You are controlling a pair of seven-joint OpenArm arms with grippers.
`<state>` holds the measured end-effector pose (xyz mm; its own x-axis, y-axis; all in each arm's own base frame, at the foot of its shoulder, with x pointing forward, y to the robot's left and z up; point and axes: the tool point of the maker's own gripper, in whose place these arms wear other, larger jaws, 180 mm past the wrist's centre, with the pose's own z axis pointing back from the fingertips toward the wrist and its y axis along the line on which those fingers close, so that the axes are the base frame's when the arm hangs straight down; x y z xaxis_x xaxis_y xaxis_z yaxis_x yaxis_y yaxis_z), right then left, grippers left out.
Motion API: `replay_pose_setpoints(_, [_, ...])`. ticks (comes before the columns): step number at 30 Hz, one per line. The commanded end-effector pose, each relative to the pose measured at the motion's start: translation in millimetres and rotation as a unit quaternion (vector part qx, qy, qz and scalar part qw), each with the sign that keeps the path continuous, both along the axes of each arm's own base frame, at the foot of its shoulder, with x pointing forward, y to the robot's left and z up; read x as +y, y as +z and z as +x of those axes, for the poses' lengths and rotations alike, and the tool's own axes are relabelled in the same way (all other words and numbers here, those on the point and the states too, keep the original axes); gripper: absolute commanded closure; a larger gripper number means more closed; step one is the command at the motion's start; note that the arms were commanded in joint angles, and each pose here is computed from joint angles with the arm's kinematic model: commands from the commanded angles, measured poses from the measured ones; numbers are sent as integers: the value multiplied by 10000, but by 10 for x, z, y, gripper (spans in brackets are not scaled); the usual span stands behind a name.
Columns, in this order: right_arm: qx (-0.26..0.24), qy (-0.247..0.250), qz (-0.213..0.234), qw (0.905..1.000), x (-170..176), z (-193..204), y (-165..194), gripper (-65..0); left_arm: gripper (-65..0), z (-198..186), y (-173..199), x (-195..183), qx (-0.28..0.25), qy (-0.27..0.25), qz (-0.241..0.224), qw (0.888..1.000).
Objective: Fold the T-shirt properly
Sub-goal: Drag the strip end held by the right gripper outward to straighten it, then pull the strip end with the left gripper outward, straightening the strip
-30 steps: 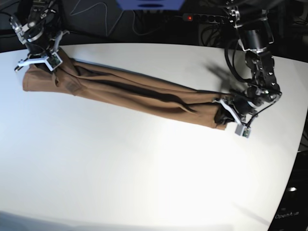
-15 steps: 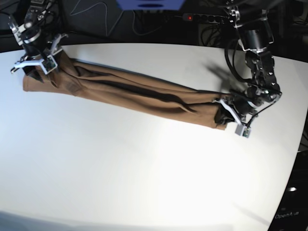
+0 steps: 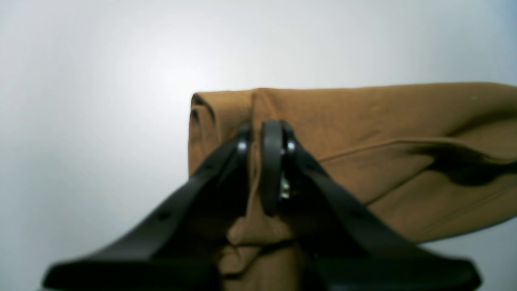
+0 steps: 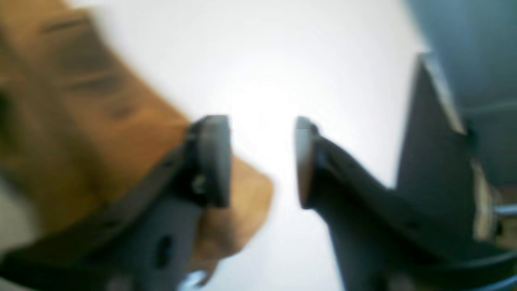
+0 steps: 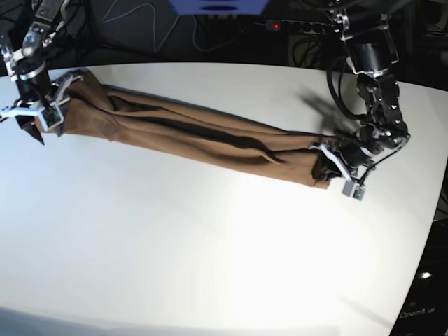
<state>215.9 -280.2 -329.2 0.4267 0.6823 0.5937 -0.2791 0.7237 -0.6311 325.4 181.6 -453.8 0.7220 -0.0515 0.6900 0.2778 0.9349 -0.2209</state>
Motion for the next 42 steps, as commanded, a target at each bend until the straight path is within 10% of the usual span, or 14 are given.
replay_pose_setpoints(1, [-248, -17, -56, 9997, -51, 65, 134, -160, -37, -468, -410, 278, 1209, -97, 856, 9889])
replay_pose_setpoints(8, [-383, -468, 292, 9977, -146, 137, 25, -1, -37, -469, -413, 277, 1209, -95, 851, 9890])
replay_pose_setpoints(27, [42, -78, 633, 9980, 333, -105, -218, -1, -37, -446, -405, 246, 1186, -99, 822, 9895])
replay_pose_setpoints(42, [408, -216, 765, 9960, 31, -4, -597, -1, -37, -450, -388, 361, 1198, -89, 944, 9883])
